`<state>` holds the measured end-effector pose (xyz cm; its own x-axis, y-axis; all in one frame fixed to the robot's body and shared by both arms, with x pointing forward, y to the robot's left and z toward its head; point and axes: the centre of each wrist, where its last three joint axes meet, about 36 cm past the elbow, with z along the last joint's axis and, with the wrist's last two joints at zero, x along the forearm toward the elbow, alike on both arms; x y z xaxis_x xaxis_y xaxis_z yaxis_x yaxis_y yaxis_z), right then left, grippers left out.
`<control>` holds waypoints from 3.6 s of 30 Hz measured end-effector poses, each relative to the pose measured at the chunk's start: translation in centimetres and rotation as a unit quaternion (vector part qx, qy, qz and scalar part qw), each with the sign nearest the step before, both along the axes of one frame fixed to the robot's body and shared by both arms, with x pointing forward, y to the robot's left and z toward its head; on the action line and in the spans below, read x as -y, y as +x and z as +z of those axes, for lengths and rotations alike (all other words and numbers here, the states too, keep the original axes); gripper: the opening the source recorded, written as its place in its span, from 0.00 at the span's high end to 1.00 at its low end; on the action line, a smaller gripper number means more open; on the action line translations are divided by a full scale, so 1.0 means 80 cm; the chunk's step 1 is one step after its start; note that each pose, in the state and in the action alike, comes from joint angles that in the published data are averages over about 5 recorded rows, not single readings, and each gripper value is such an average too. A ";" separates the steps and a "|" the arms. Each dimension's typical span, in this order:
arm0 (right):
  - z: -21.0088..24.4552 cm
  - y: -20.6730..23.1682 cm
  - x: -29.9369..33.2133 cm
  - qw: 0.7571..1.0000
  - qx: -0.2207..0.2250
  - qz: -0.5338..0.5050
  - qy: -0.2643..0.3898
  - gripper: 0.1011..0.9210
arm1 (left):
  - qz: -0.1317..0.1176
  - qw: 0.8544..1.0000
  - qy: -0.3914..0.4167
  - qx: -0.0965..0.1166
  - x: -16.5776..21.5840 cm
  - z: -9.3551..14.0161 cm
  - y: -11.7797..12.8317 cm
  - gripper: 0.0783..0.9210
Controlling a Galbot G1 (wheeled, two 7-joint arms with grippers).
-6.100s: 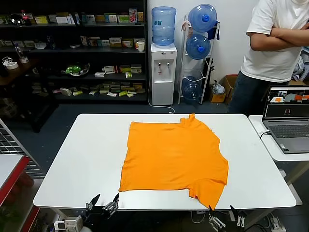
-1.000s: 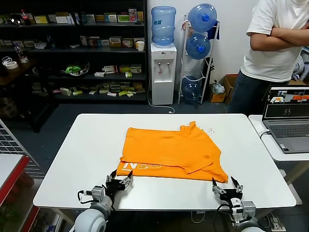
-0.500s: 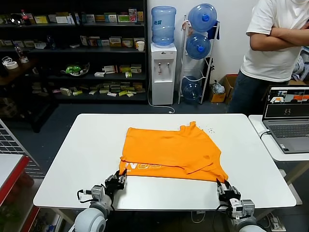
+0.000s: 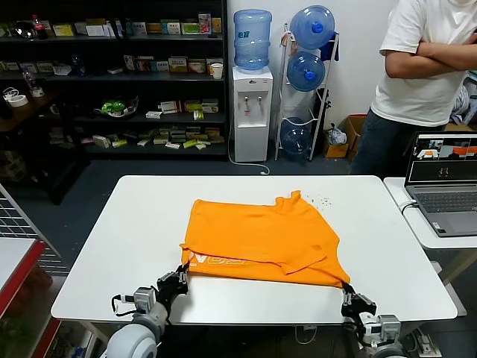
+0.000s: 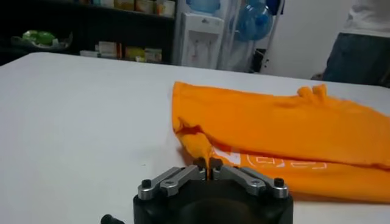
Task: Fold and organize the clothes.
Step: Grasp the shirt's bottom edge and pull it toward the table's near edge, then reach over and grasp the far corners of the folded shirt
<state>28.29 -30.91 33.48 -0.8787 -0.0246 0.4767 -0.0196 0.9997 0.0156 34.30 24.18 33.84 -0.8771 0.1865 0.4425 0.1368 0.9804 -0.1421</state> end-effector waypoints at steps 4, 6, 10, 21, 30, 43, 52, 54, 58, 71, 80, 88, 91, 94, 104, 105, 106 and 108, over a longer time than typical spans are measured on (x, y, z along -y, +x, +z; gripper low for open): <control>0.013 -0.023 -0.001 1.000 -0.016 0.012 -0.003 0.97 | 0.002 1.000 0.003 -0.023 -0.010 0.017 -0.025 0.96; 0.019 -0.034 -0.002 1.000 -0.024 0.017 -0.004 0.97 | 0.001 0.999 0.005 -0.037 -0.013 0.023 -0.038 0.96; 0.027 -0.051 -0.004 0.999 -0.039 0.026 -0.006 0.97 | -0.003 0.998 0.007 -0.064 -0.013 0.030 -0.063 0.96; 0.050 -0.068 -0.007 0.998 -0.043 0.040 -0.017 0.74 | -0.008 0.997 0.013 -0.081 -0.016 0.053 -0.079 0.72; 0.090 -0.026 0.001 0.999 0.016 0.044 -0.022 0.43 | -0.005 1.000 0.017 -0.020 -0.037 0.100 -0.039 0.42; 0.065 0.170 -0.011 0.999 0.047 0.000 0.019 0.12 | -0.010 1.000 -0.006 0.029 -0.038 0.079 0.107 0.12; 0.047 0.295 -0.045 0.999 0.038 -0.004 0.038 0.12 | -0.004 1.000 -0.004 0.014 -0.042 0.045 0.189 0.12; 0.044 0.314 -0.055 0.999 0.033 -0.002 0.039 0.12 | -0.004 1.000 -0.002 0.008 -0.043 0.038 0.198 0.12; 0.036 0.339 -0.073 0.999 0.021 0.001 0.038 0.12 | -0.007 1.000 -0.001 -0.004 -0.041 0.026 0.211 0.12; 0.018 0.366 -0.099 0.999 -0.012 0.013 0.033 0.12 | -0.014 1.000 0.004 -0.020 -0.035 0.008 0.236 0.12; 0.011 0.365 -0.102 0.999 -0.033 0.017 0.030 0.15 | -0.015 1.000 0.010 -0.026 -0.036 0.002 0.239 0.12; 0.006 0.360 -0.103 0.998 -0.045 0.020 0.031 0.38 | -0.017 0.999 0.011 -0.029 -0.034 -0.004 0.239 0.19; 0.006 0.359 -0.105 0.998 -0.047 0.021 0.032 0.48 | -0.019 0.999 0.011 -0.028 -0.033 -0.005 0.239 0.29; 0.005 0.357 -0.107 0.998 -0.047 0.022 0.033 0.59 | -0.019 0.999 0.013 -0.028 -0.034 -0.005 0.239 0.39; 0.004 0.351 -0.113 0.998 -0.043 0.022 0.038 0.93 | -0.019 0.999 0.019 -0.023 -0.034 -0.009 0.238 0.73; 0.003 0.350 -0.113 0.998 -0.042 0.022 0.039 0.95 | -0.019 0.999 0.019 -0.022 -0.034 -0.009 0.238 0.76; 0.003 0.349 -0.112 0.998 -0.040 0.022 0.040 0.96 | -0.019 0.999 0.019 -0.020 -0.034 -0.009 0.237 0.81; 0.004 0.347 -0.111 0.998 -0.036 0.021 0.042 0.97 | -0.019 1.000 0.020 -0.014 -0.034 -0.009 0.236 0.87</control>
<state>56.07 -22.02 33.78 -0.8399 -0.1030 0.5328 -0.0572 0.9932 0.1018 53.14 26.89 33.13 -0.8566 0.2010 0.4753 0.1700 0.9795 -0.1078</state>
